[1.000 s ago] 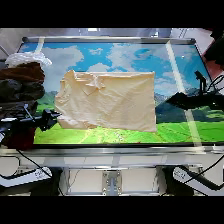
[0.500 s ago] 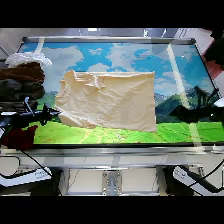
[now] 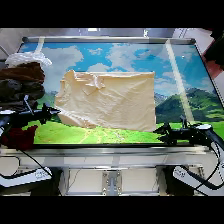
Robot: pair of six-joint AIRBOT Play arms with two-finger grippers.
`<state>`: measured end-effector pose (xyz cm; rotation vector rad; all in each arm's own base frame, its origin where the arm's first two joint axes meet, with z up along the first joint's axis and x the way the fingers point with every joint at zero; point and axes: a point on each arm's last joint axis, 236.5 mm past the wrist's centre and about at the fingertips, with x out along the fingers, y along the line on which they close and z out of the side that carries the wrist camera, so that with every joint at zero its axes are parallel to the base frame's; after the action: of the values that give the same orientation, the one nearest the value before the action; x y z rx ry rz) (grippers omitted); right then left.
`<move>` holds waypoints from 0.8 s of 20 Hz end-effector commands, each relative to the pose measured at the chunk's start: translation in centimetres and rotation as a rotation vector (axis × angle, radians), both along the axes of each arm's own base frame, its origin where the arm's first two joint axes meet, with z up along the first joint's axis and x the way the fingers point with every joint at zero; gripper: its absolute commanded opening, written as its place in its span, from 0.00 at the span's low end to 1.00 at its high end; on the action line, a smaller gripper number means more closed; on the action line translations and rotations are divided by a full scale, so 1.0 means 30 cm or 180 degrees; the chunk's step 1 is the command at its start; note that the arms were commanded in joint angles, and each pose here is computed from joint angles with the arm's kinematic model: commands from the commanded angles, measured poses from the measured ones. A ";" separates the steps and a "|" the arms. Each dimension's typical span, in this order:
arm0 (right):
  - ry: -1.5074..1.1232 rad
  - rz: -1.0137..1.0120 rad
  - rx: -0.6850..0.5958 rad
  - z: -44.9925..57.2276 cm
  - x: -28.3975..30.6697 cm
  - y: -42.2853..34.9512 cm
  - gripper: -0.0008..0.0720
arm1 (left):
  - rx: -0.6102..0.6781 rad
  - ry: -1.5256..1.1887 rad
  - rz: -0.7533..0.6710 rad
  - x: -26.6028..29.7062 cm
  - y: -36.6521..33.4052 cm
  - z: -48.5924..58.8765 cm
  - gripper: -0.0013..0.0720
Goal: Fold the shirts.
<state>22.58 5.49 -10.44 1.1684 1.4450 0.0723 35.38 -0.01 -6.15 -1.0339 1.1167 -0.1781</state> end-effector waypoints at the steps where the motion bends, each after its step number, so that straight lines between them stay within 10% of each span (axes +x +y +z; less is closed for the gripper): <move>1: -0.0163 -0.0465 0.0046 -0.023 0.093 -0.013 0.69 | 0.0003 -0.0007 -0.0009 0.000 -0.001 0.002 0.03; 6: -0.0260 -0.0577 0.0121 -0.056 0.175 0.051 0.63 | 0.0010 -0.0018 -0.0021 0.000 -0.001 0.002 0.03; 8: -0.0448 -0.0464 0.0205 -0.024 0.208 0.091 0.05 | 0.0008 -0.0021 -0.0024 0.000 -0.002 0.004 0.03; 16: -0.2838 0.0827 0.0371 0.798 0.340 0.197 0.03 | 0.0738 -0.1557 -0.0353 0.055 0.001 0.659 0.03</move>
<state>33.84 9.73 3.50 1.0685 0.9514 0.5424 37.36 0.44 5.01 -0.8210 0.8983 -0.3032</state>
